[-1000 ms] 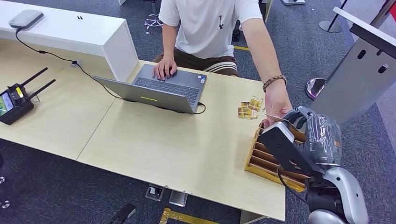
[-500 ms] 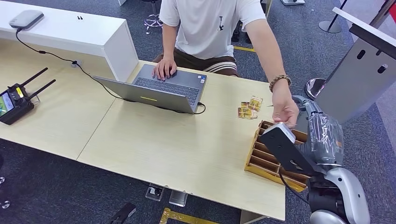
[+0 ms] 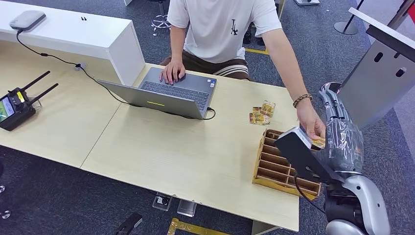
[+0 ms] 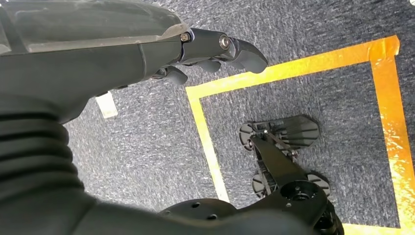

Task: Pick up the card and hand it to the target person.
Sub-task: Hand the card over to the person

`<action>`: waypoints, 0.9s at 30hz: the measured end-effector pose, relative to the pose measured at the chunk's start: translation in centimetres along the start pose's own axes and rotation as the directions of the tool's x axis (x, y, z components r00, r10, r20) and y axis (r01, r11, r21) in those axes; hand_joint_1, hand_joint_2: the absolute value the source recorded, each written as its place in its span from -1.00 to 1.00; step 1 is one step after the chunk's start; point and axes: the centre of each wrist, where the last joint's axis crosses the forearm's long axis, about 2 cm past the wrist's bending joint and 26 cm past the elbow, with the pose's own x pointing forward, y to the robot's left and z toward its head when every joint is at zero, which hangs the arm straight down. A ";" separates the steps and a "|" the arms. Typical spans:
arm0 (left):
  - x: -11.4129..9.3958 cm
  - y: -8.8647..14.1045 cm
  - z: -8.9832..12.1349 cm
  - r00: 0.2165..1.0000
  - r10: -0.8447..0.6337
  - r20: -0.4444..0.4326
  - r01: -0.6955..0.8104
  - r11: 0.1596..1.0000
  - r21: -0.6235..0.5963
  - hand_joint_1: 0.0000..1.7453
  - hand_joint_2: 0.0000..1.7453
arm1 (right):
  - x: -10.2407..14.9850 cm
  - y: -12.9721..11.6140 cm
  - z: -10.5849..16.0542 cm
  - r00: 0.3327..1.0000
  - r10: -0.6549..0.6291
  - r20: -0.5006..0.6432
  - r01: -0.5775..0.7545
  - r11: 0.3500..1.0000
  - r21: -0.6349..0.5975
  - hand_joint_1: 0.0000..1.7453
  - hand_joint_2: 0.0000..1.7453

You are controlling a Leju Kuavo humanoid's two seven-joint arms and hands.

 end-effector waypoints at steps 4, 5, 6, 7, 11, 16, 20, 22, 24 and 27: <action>-0.1 0.0 0.0 1.000 0.000 0.002 0.000 1.000 0.000 -1.00 -1.00 | -0.7 -0.2 0.1 0.999 0.009 -0.031 -0.009 1.000 -0.007 -1.00 1.00; -0.1 0.0 0.0 1.000 0.000 0.002 0.000 1.000 0.000 -1.00 -1.00 | -0.9 -0.3 0.1 0.999 0.011 -0.039 -0.011 1.000 -0.008 -1.00 1.00; -0.1 0.0 0.0 1.000 0.000 0.002 0.000 1.000 0.000 -1.00 -1.00 | -1.1 -0.3 0.2 0.999 0.013 -0.047 -0.013 1.000 -0.010 -1.00 1.00; -0.1 0.0 0.0 1.000 0.000 0.002 0.000 1.000 0.000 -1.00 -1.00 | -1.3 -0.4 0.3 0.998 0.015 -0.056 -0.016 1.000 -0.012 -1.00 1.00; -0.1 0.1 0.0 1.000 0.000 0.002 0.000 1.000 0.001 -1.00 -1.00 | -2.2 -0.8 0.7 0.996 0.028 -0.090 -0.029 0.999 -0.015 -1.00 1.00; -0.1 0.2 0.0 1.000 0.000 0.002 0.000 1.000 0.002 -1.00 -1.00 | -3.1 -1.3 1.2 0.992 0.040 -0.117 -0.043 0.999 -0.025 -1.00 1.00; -0.1 0.4 0.1 1.000 0.000 0.001 0.000 1.000 0.003 -1.00 -1.00 | -3.6 -1.6 1.4 0.991 0.046 -0.129 -0.051 0.998 -0.032 -1.00 1.00; -0.2 0.4 0.1 1.000 0.000 0.001 0.000 1.000 0.003 -1.00 -1.00 | -3.8 -1.8 1.5 0.990 0.049 -0.134 -0.054 0.998 -0.035 -1.00 1.00; -0.1 0.4 0.1 1.000 0.000 0.001 0.000 1.000 0.004 -1.00 -1.00 | -3.9 -1.8 1.6 0.989 0.051 -0.137 -0.056 0.998 -0.036 -1.00 1.00; -0.2 0.4 0.1 1.000 -0.001 0.001 0.001 1.000 0.004 -1.00 -1.00 | -4.0 -1.8 1.8 0.989 0.053 -0.140 -0.058 0.998 -0.032 -1.00 1.00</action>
